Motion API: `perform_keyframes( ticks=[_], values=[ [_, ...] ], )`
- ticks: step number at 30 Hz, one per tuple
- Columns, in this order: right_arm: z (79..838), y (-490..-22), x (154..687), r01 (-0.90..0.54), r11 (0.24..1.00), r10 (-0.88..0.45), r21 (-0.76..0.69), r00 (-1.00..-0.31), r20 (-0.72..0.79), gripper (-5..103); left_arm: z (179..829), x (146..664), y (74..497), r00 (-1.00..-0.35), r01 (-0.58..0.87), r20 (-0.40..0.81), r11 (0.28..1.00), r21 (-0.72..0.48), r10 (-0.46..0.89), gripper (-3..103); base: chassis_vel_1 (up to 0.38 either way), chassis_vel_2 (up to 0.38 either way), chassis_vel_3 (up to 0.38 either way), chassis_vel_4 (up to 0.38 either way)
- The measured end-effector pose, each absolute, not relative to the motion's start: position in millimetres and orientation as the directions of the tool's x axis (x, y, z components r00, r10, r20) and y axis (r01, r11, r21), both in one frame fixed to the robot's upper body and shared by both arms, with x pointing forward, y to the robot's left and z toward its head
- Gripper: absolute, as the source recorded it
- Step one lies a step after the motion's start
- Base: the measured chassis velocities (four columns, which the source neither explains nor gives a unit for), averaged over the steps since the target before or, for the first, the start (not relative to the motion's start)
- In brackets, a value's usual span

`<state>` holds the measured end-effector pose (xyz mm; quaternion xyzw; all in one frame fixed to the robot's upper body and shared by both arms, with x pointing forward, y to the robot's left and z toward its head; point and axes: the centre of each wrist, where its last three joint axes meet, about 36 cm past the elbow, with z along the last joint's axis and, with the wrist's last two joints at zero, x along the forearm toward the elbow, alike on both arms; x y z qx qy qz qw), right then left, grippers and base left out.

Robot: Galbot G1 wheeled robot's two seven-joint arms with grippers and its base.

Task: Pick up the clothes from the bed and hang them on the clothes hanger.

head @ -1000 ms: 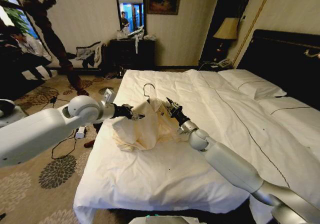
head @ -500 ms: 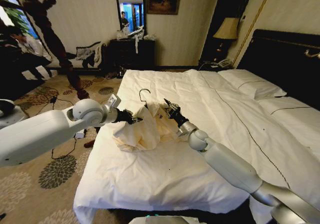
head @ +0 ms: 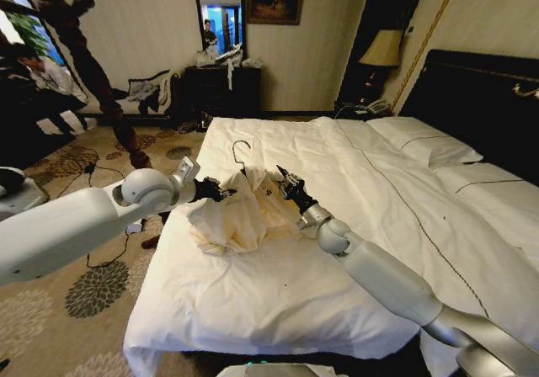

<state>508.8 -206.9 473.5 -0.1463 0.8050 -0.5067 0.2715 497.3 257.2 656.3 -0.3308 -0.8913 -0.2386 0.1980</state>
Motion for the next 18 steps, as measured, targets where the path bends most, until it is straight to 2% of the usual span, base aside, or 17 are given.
perform_keyframes(
  ticks=[3, 6, 9, 10, 12, 15, 16, 17, 18],
  values=[
    [478.8, -206.3, 506.1, 0.041, 0.454, -0.504, -0.89, -0.812, -0.294, 53, 654.7, 498.9, 259.4, -0.722, 0.668, 0.492, 0.677, 0.31, 0.487, 15, 0.0, 0.0, 0.0, 0.0],
    [481.1, -206.2, 503.3, 0.035, 0.462, -0.501, -0.886, -0.814, -0.294, 58, 652.5, 499.0, 261.0, -0.735, 0.654, 0.479, 0.687, 0.316, 0.48, 15, 0.0, 0.0, 0.0, 0.0],
    [484.0, -206.6, 498.0, 0.026, 0.468, -0.507, -0.883, -0.811, -0.293, 75, 648.8, 498.0, 264.3, -0.747, 0.643, 0.468, 0.693, 0.326, 0.473, 15, 0.0, 0.0, 0.0, 0.0],
    [484.0, -206.6, 498.0, 0.026, 0.468, -0.507, -0.883, -0.811, -0.293, 75, 648.8, 498.0, 264.3, -0.747, 0.643, 0.468, 0.693, 0.326, 0.473, 15, 0.0, 0.0, 0.0, 0.0],
    [484.3, -207.7, 491.8, 0.005, 0.478, -0.513, -0.878, -0.81, -0.283, 85, 648.1, 497.5, 266.3, -0.753, 0.636, 0.46, 0.697, 0.33, 0.47, 15, 0.0, 0.0, 0.0, 0.0],
    [483.4, -212.0, 485.5, -0.021, 0.496, -0.508, -0.868, -0.818, -0.27, 90, 649.5, 497.1, 267.5, -0.76, 0.63, 0.45, 0.702, 0.332, 0.469, 15, 0.0, 0.0, 0.0, 0.0],
    [481.8, -217.9, 479.6, -0.048, 0.517, -0.497, -0.854, -0.83, -0.254, 95, 650.9, 496.7, 267.9, -0.764, 0.626, 0.442, 0.705, 0.334, 0.469, 15, 0.0, 0.0, 0.0, 0.0],
    [480.4, -221.3, 475.9, -0.066, 0.532, -0.489, -0.844, -0.838, -0.243, 95, 651.9, 496.2, 268.3, -0.766, 0.624, 0.438, 0.706, 0.335, 0.47, 15, 0.0, 0.0, 0.0, 0.0],
    [475.6, -229.7, 464.6, -0.12, 0.582, -0.46, -0.804, -0.864, -0.203, 100, 653.7, 495.3, 269.1, -0.771, 0.619, 0.429, 0.71, 0.334, 0.47, 15, 0.0, 0.0, 0.0, 0.0]
  ],
)
